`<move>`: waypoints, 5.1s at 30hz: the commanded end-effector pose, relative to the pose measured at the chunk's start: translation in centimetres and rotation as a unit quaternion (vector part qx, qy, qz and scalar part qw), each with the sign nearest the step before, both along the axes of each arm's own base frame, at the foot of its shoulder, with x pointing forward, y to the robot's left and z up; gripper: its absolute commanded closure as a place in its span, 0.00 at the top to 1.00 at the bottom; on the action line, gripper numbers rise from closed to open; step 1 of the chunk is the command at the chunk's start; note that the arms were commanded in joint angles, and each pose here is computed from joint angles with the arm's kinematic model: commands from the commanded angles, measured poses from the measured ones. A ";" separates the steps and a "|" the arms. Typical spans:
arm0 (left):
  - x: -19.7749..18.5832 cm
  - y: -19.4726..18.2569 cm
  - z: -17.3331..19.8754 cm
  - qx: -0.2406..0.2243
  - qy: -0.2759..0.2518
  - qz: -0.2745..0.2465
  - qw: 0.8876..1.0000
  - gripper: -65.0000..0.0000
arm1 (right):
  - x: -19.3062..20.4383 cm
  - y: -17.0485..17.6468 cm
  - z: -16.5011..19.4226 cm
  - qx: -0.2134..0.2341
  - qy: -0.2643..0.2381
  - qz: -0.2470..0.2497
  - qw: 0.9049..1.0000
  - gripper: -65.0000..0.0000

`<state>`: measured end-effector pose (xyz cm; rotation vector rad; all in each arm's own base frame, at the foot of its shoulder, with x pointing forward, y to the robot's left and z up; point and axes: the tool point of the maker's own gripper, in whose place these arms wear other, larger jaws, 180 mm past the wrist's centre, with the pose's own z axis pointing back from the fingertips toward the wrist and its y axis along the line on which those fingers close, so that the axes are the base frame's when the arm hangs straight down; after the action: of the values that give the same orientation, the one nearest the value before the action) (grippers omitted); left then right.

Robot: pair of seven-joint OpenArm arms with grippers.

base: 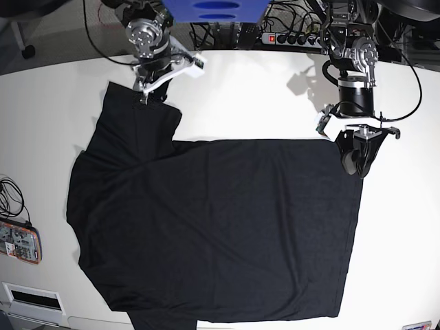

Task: Fold the T-shirt properly
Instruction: 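Grasp the shirt's shoulder edge with both grippers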

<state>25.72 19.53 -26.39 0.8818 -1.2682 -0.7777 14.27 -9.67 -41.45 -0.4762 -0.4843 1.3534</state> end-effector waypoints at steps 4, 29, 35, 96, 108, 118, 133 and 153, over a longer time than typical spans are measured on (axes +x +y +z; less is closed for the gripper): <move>0.2 0.0 1.3 0.005 -0.024 -0.003 1.000 0.28 | 1.6 -0.3 0.8 -0.002 -0.023 -0.002 1.000 0.47; 0.2 0.0 1.3 0.008 -0.023 -0.002 1.000 0.28 | 2.0 0.4 0.0 0.036 -0.006 -0.016 0.999 0.47; 0.2 0.0 1.3 0.008 -0.023 -0.002 1.000 0.28 | 2.2 -0.5 0.1 0.030 -0.009 -0.028 0.999 0.47; -4.4 7.1 -11.5 0.124 0.313 -0.012 0.942 0.48 | 3.0 -4.2 -2.2 0.070 0.034 -0.104 0.992 0.00; -2.1 6.9 -15.4 0.183 0.430 -0.046 0.883 0.48 | 2.9 -4.0 -2.2 0.072 0.035 -0.103 0.991 0.00; -1.4 7.8 -19.4 0.213 0.475 -0.049 0.852 0.48 | 3.3 -3.9 -1.5 0.076 0.025 -0.102 0.992 0.00; -1.2 5.8 -20.4 0.200 0.477 -0.059 0.854 0.00 | 3.3 -3.7 -1.5 0.078 0.025 -0.101 0.992 0.00; -3.6 2.3 -20.1 0.172 0.469 -0.093 0.861 0.00 | 3.9 -3.5 -0.6 0.085 0.010 -0.099 0.991 0.00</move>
<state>23.80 23.02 -45.24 0.6271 -0.3592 -1.3786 17.62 -13.02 -42.71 -0.3444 -0.4940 1.1174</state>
